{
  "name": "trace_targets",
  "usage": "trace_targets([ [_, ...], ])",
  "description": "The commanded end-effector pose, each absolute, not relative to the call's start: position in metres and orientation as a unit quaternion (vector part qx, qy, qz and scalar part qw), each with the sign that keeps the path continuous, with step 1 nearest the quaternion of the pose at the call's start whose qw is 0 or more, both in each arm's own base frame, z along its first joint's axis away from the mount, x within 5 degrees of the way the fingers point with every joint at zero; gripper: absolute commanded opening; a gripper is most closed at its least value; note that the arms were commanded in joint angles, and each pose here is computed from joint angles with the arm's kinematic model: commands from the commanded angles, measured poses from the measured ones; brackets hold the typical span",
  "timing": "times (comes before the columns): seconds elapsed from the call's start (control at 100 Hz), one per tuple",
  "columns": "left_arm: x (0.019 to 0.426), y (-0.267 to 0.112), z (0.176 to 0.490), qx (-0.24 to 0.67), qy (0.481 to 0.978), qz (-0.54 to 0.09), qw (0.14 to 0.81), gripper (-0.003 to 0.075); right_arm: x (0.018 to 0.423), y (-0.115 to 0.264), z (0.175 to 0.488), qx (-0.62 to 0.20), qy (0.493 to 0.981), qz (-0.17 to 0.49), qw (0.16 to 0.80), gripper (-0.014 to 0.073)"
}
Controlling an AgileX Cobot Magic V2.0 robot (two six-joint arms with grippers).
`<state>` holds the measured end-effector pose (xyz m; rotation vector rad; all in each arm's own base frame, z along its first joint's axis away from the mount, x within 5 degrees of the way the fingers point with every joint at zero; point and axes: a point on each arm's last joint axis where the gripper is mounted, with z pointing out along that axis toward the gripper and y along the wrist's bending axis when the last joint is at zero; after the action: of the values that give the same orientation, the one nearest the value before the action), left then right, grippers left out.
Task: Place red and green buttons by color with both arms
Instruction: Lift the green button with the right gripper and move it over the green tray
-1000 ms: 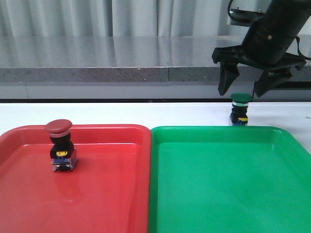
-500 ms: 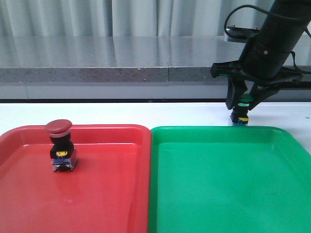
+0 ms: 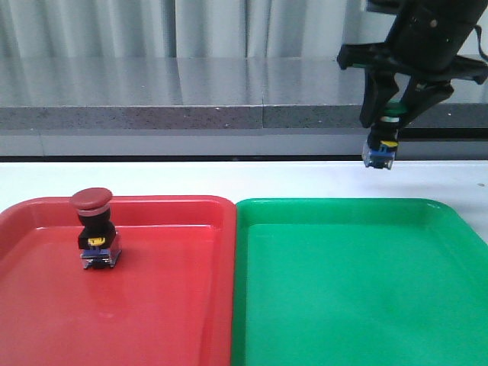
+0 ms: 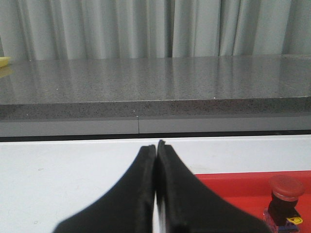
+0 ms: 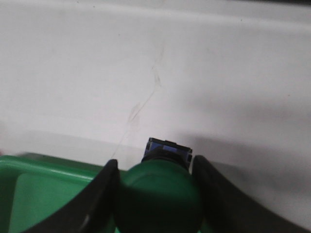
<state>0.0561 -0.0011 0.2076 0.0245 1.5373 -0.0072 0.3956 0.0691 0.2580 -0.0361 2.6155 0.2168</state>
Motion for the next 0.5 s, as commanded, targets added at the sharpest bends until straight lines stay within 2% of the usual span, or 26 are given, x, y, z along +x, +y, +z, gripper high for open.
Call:
trace_targets([
  [0.0, 0.055, -0.001, 0.203, 0.008, 0.669, -0.009, 0.743, -0.0019, 0.383, 0.071, 0.305, -0.017, 0.946, 0.093, 0.311, 0.0269],
  [0.2, 0.055, -0.001, 0.203, 0.008, 0.669, -0.009, 0.743, -0.0019, 0.360, 0.093, 0.308, -0.051, 0.949, 0.100, 0.296, 0.0269],
  [0.49, 0.055, -0.001, 0.203, 0.008, 0.669, -0.009, 0.743, -0.0019, 0.324, 0.111, 0.265, -0.043, 0.954, 0.111, 0.276, 0.0269],
])
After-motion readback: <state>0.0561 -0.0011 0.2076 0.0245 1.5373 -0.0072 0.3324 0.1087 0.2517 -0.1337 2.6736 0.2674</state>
